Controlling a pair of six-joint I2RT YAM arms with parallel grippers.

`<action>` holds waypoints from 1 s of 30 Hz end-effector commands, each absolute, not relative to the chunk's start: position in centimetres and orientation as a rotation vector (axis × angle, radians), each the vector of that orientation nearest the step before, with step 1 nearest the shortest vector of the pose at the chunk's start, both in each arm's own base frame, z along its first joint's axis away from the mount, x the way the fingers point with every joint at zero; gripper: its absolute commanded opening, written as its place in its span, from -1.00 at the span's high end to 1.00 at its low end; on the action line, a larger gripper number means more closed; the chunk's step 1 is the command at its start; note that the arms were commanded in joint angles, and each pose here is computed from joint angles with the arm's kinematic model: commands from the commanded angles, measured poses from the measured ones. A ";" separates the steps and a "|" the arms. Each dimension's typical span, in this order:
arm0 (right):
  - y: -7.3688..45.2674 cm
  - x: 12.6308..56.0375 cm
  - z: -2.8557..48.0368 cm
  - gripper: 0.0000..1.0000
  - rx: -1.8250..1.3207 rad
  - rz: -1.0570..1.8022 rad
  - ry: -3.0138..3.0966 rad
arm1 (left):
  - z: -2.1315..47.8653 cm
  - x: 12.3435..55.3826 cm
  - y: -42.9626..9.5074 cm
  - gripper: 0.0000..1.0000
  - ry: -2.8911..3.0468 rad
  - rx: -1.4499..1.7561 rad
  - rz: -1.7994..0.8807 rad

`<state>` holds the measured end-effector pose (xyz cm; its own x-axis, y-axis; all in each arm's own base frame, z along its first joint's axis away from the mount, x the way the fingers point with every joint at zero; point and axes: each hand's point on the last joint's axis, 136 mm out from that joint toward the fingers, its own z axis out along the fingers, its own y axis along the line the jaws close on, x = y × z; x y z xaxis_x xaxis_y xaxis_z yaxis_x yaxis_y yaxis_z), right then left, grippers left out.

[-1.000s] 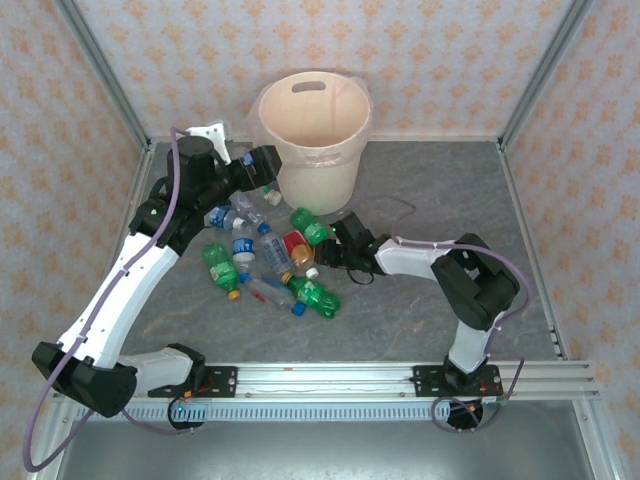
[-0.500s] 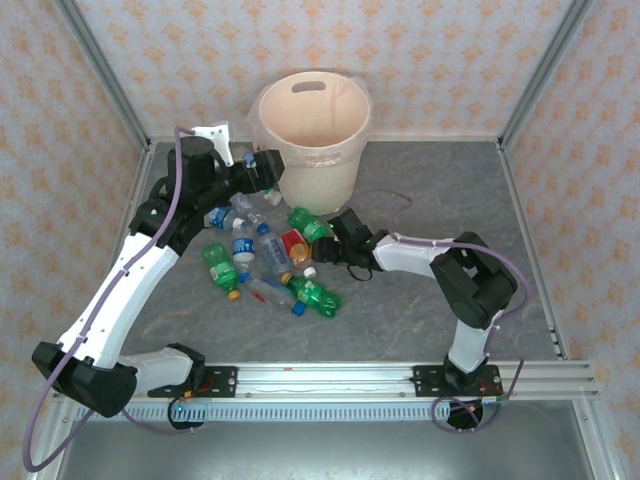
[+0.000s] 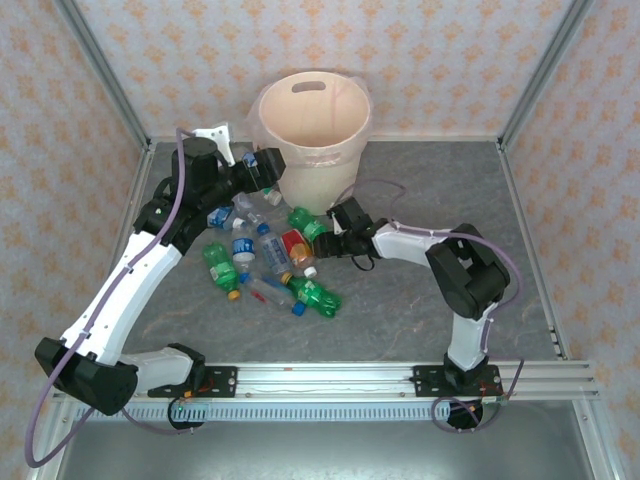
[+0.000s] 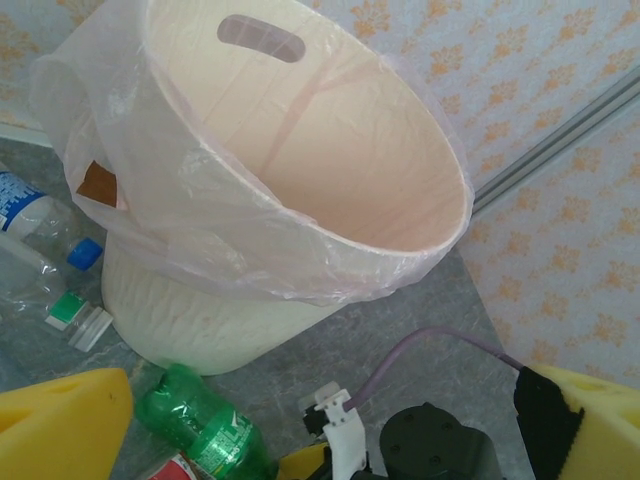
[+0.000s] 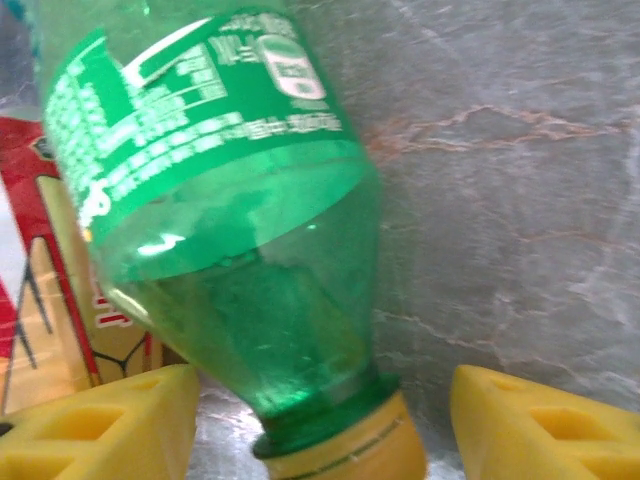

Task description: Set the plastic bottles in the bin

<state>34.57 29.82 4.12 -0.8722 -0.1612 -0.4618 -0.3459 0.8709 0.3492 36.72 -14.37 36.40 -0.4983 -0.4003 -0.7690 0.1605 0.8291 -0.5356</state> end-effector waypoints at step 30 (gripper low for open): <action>27.0 31.8 11.2 0.41 -0.338 0.580 2.456 | 37.5 38.6 -15.6 -0.98 1.930 -0.195 -0.740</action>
